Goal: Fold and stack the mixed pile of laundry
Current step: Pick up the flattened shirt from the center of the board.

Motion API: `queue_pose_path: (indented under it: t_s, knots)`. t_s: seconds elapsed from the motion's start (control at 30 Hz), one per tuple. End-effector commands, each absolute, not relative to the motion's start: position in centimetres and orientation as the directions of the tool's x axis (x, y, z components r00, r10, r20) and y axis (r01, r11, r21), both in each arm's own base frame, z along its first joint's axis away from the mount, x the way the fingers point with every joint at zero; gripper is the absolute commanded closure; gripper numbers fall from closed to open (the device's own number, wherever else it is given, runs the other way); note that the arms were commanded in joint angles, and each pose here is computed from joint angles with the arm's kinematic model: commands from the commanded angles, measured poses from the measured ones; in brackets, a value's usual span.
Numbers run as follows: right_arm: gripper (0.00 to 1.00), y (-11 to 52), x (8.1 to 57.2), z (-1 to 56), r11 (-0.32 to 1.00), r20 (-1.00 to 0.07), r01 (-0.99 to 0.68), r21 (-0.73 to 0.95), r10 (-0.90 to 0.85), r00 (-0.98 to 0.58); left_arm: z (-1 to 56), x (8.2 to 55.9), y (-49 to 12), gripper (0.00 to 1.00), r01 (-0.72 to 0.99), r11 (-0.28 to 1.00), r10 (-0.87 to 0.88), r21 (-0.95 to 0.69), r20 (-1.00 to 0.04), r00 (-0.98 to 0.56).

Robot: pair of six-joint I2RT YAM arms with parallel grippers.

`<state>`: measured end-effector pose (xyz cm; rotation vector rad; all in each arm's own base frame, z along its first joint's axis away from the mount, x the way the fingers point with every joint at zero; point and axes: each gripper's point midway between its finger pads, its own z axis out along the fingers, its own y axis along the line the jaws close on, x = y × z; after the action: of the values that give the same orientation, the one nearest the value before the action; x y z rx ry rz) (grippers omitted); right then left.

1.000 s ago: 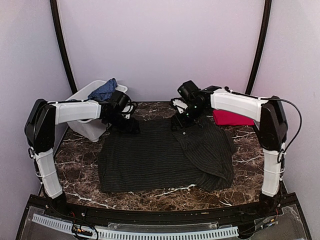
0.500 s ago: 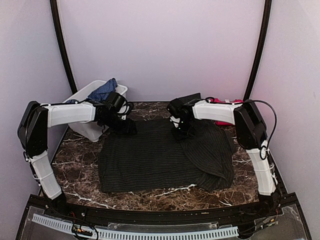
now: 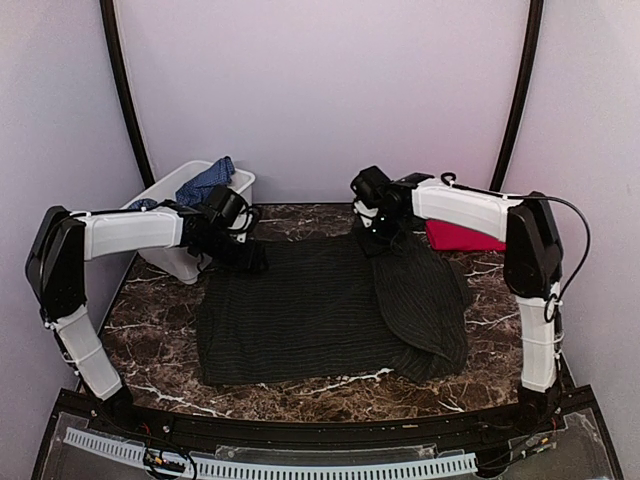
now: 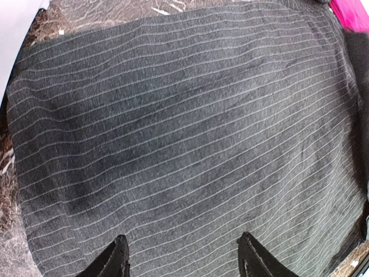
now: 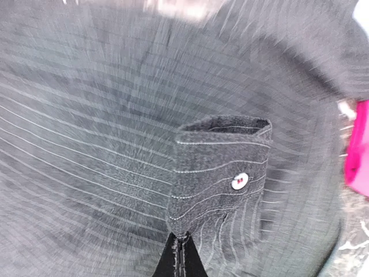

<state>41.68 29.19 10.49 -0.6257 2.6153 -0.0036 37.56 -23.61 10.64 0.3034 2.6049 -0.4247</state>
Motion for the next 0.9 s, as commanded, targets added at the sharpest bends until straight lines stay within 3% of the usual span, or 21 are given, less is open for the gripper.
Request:
queue_pose_path:
  t_s: [0.0, 0.13, 0.3, 0.47, 0.67, 0.87]
  knots:
    - [1.0, 29.3, 41.7, 16.4, 0.889, -0.544, -0.456, -0.045, -0.405, -0.735, 12.4, 36.8, -23.7, 0.37, 0.326, 0.911, 0.151, -0.251, -0.534, -0.832]
    - [1.0, 32.1, 38.4, 20.2, 0.773, -0.625, -0.626, 0.105, -0.438, -0.646, 14.5, 36.7, -25.8, 0.37, 0.43, 0.847, 0.157, -0.311, -0.626, -0.764]
    - [1.0, 34.9, 30.4, 28.0, 0.481, -0.784, -0.85, 0.214, -0.434, -0.443, 19.2, 35.5, -28.7, 0.35, 0.616, 0.718, 0.162, -0.324, -0.783, -0.601]
    - [1.0, 34.8, 23.0, 32.4, 0.219, -0.85, -0.935, 0.28, -0.396, -0.347, 20.1, 32.4, -31.1, 0.34, 0.753, 0.595, 0.237, -0.281, -0.833, -0.499]
    - [1.0, 34.1, 19.5, 32.4, 0.102, -0.844, -0.938, 0.331, -0.412, -0.343, 23.2, 25.3, -35.3, 0.28, 0.948, 0.302, 0.261, -0.102, -0.947, -0.185]
    - [1.0, 34.2, 17.0, 32.5, 0.006, -0.849, -0.947, 0.321, -0.442, -0.29, 26.9, 21.9, -36.6, 0.25, 0.987, 0.16, 0.14, 0.022, -0.99, 0.0]
